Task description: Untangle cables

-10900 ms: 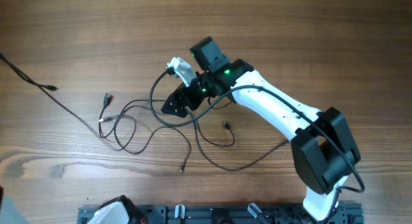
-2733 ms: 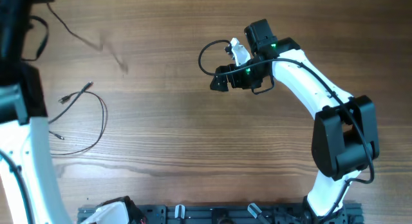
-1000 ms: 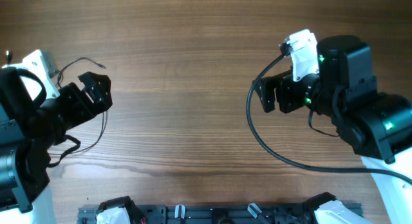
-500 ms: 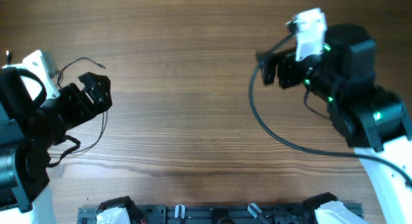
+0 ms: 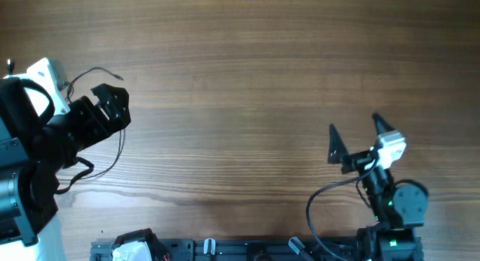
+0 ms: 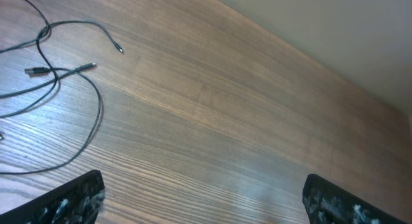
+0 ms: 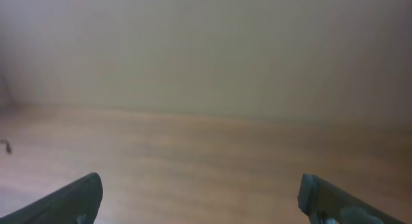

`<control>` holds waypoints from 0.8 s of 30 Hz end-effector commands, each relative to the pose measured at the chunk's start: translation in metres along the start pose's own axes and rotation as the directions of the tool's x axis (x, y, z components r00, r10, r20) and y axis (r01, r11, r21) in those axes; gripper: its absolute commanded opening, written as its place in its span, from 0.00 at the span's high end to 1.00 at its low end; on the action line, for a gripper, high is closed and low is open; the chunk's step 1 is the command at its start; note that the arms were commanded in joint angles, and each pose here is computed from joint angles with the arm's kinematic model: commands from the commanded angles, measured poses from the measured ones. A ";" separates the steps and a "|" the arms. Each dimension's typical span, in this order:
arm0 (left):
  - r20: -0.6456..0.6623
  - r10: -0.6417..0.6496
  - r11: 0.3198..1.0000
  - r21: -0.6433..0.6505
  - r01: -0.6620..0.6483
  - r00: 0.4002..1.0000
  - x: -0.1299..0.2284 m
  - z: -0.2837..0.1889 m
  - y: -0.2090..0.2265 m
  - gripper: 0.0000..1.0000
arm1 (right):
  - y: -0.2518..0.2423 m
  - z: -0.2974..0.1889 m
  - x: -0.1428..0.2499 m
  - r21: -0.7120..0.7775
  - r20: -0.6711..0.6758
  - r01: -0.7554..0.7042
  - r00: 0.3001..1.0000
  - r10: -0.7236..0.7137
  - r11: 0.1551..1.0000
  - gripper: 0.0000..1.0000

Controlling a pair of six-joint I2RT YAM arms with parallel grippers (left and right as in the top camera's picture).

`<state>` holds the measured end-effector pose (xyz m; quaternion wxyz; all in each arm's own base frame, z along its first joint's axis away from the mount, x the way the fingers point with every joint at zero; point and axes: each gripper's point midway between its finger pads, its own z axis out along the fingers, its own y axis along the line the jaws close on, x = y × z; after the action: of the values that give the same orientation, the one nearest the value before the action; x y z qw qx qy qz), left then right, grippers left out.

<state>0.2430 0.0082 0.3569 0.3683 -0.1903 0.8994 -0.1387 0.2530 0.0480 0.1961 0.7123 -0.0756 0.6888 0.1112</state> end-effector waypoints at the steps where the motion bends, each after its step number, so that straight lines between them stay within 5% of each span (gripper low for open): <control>1: 0.005 0.026 1.000 -0.001 -0.026 1.000 -0.001 -0.001 -0.001 0.00 | 0.001 -0.006 0.008 -0.003 0.005 0.001 1.000 -0.001 1.000 0.00; 5: 0.005 0.026 1.000 -0.001 -0.026 1.000 -0.001 -0.001 -0.001 0.00 | -0.007 -0.010 0.029 0.049 -0.074 -0.013 0.997 0.017 0.999 0.00; 24: 0.005 0.026 1.000 -0.001 -0.026 1.000 -0.001 -0.001 -0.001 0.00 | -0.008 -0.012 0.019 0.055 -0.032 -0.005 0.999 0.007 0.998 0.00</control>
<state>0.2430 0.0083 0.3569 0.3683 -0.1903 0.8994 -0.1385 0.2430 0.0428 0.1746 0.6984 -0.0638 0.7055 0.1021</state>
